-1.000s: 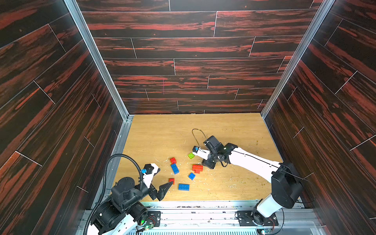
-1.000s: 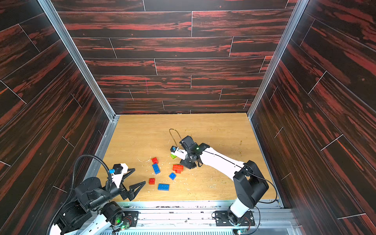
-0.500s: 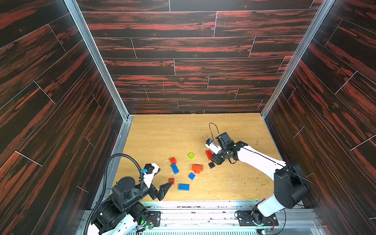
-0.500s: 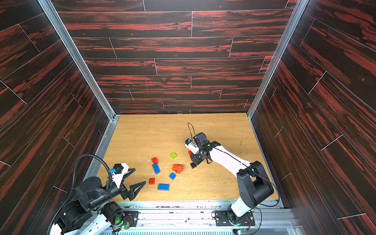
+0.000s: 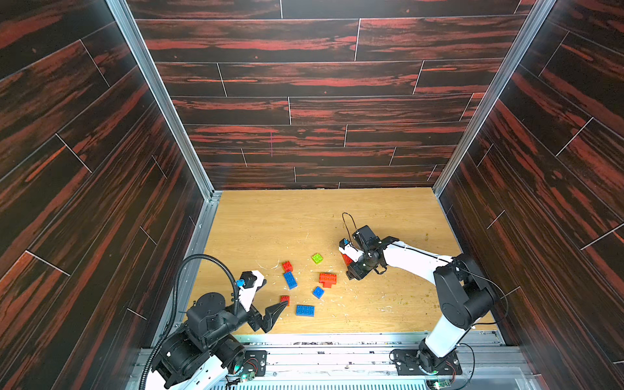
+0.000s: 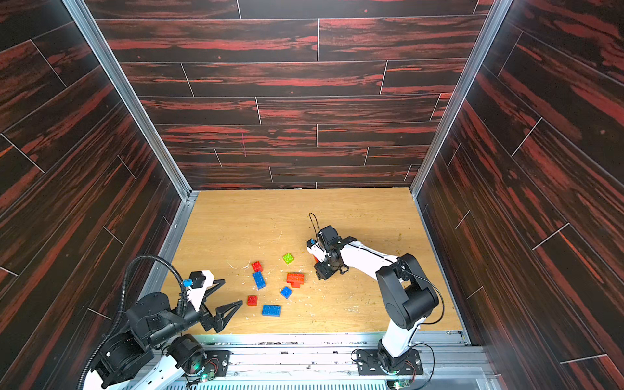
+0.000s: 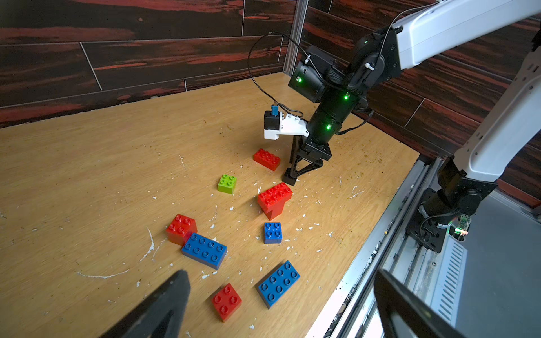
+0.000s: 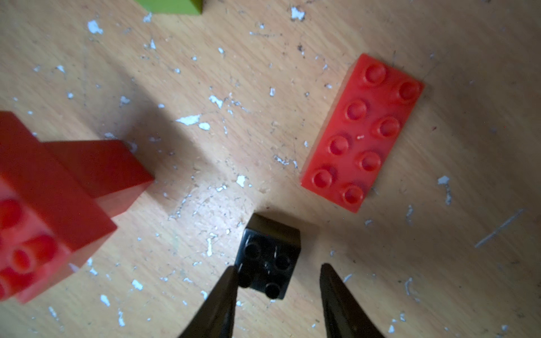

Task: Assemble the letter f with lego
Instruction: Pick up the lego brick from the center of the board.

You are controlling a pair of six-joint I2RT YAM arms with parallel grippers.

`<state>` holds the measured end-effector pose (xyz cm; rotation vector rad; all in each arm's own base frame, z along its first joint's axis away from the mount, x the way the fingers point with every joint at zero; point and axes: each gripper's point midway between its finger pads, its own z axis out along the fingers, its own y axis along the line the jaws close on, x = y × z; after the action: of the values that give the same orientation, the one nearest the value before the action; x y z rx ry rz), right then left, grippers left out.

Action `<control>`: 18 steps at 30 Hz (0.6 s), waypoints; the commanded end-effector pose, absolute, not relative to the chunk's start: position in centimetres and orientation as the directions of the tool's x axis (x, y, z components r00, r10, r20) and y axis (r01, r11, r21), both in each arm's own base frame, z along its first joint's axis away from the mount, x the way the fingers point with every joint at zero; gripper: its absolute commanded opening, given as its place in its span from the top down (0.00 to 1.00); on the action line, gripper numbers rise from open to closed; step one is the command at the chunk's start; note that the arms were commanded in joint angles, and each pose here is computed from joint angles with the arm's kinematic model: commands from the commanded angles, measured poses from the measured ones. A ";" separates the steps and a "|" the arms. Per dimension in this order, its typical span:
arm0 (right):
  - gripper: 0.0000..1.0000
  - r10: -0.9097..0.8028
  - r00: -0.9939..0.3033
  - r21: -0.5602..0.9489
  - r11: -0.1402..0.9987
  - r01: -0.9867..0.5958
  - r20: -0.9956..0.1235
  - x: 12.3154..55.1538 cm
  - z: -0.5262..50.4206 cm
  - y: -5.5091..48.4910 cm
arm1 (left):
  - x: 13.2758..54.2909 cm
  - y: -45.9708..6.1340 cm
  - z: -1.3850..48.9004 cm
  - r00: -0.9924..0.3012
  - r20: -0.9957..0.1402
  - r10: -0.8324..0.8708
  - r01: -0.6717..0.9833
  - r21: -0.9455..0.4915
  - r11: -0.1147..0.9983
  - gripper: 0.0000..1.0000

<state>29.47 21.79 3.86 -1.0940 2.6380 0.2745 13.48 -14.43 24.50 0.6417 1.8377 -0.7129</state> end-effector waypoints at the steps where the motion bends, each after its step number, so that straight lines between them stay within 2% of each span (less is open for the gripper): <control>1: 0.52 -0.649 -0.694 0.107 0.702 -0.704 -0.311 29.2 3.9 22.3 | 13.6 -14.7 23.9 -0.354 -0.929 0.111 0.709 -0.189 0.680 0.00; 18: 0.52 -0.677 -0.687 0.082 0.694 -0.715 -0.265 28.5 2.9 23.3 | 13.6 -14.7 23.9 -0.355 -0.928 0.111 0.708 -0.190 0.680 0.00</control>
<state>28.44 23.14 2.90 -1.1281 2.6668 0.2761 13.50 -14.44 24.38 0.6422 1.8404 -0.7125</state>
